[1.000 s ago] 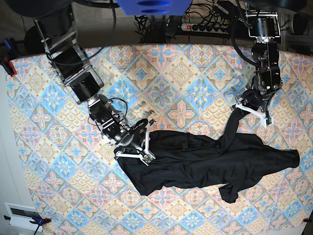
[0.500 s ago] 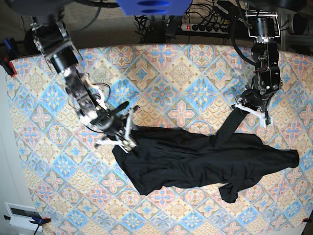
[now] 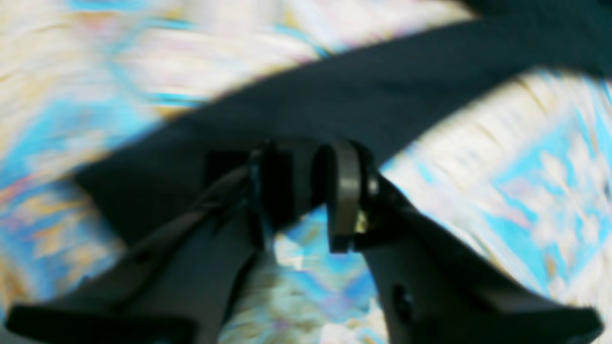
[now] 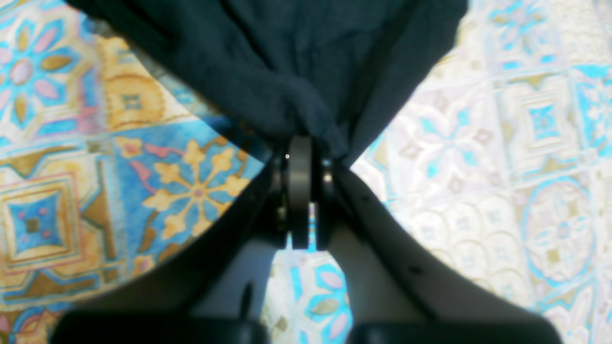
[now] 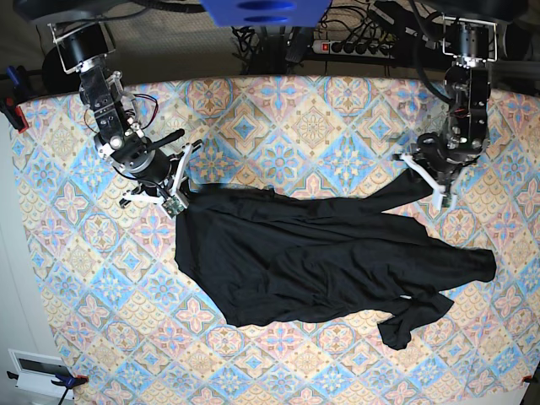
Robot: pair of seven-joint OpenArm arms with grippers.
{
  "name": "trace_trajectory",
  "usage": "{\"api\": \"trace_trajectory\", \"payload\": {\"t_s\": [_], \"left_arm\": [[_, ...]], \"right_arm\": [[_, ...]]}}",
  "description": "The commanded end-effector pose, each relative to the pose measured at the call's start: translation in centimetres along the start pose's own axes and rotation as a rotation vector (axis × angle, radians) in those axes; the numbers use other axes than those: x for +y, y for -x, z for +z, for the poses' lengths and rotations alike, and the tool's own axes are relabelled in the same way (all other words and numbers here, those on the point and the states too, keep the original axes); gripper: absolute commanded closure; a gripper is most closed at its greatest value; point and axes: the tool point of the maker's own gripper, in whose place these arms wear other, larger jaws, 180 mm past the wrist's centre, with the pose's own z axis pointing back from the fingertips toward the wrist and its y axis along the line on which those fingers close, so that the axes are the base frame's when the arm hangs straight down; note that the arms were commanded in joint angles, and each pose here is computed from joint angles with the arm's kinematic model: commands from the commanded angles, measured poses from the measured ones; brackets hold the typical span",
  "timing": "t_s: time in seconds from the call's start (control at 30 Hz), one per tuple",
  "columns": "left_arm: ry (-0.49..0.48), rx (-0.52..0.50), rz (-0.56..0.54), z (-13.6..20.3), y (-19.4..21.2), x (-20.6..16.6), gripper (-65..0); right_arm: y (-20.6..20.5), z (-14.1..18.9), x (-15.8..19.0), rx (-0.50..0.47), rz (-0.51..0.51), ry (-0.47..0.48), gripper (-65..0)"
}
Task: Layout the t-shirt on the table in an organized manner, then fold the t-shirt properly
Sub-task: 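Pull the shirt edge toward the robot with both grippers to spread it, then lift the held sleeve with the left gripper while the right gripper holds the hem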
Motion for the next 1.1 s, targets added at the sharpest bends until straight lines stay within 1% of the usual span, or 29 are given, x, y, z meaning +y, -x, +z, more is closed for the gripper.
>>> {"api": "trace_trajectory", "payload": {"t_s": [0.0, 0.07, 0.17, 0.27, 0.37, 0.43, 0.5, 0.57, 0.67, 0.77, 0.93, 1.07], "left_arm": [[-0.007, -0.032, -0.033, 0.4, -1.4, 0.5, -10.4], [-0.004, -0.023, -0.055, 0.4, -1.2, 0.4, -6.2], [-0.003, -0.025, -0.058, 0.4, -1.3, 0.2, 0.0], [-0.05, -0.04, -0.071, 0.7, -1.9, 1.6, 0.0], [-0.088, -0.044, -0.077, 1.0, -1.9, 2.6, 0.0], [-0.069, -0.018, -0.09, 0.9, -0.7, 2.0, 0.0], [-0.021, -0.019, -0.185, 2.1, 0.0, 0.2, 0.0], [0.056, -0.024, -0.294, 3.9, 1.2, -2.7, 0.0], [0.108, -0.021, -0.362, 6.2, 2.8, -4.8, 0.0], [0.149, 0.035, -0.411, 8.2, 5.8, -5.8, 0.0], [0.192, 0.198, -0.465, 10.4, 12.1, -5.5, 0.0], [0.312, 0.321, -0.596, 11.7, 16.2, -7.0, 0.0]], "right_arm": [[-1.6, 0.7, -1.9, -0.051, 0.005, 0.05, 0.0], [-1.5, 0.9, -2.0, -0.052, -0.003, 0.057, -0.5], [-1.7, 1.3, -1.8, -0.062, -0.004, 0.057, -4.2], [-2.1, 1.6, -1.4, -0.076, 0.0, 0.052, -8.8], [-1.9, 1.8, -0.9, -0.077, 0.0, 0.044, -11.0], [-2.0, 1.9, -0.8, -0.079, 0.0, 0.042, -11.1], [-2.0, 1.9, -0.7, -0.081, 0.001, 0.042, -11.2], [-1.9, 1.9, -0.6, -0.079, -0.001, 0.039, -11.2], [-1.8, 1.9, -0.6, -0.077, -0.001, 0.039, -11.2], [-1.8, 1.9, -0.6, -0.077, -0.001, 0.039, -11.2], [-1.8, 1.9, -0.5, -0.075, 0.0, 0.036, -11.3], [-1.6, 1.8, -0.5, -0.069, -0.001, 0.036, -11.4]]}}
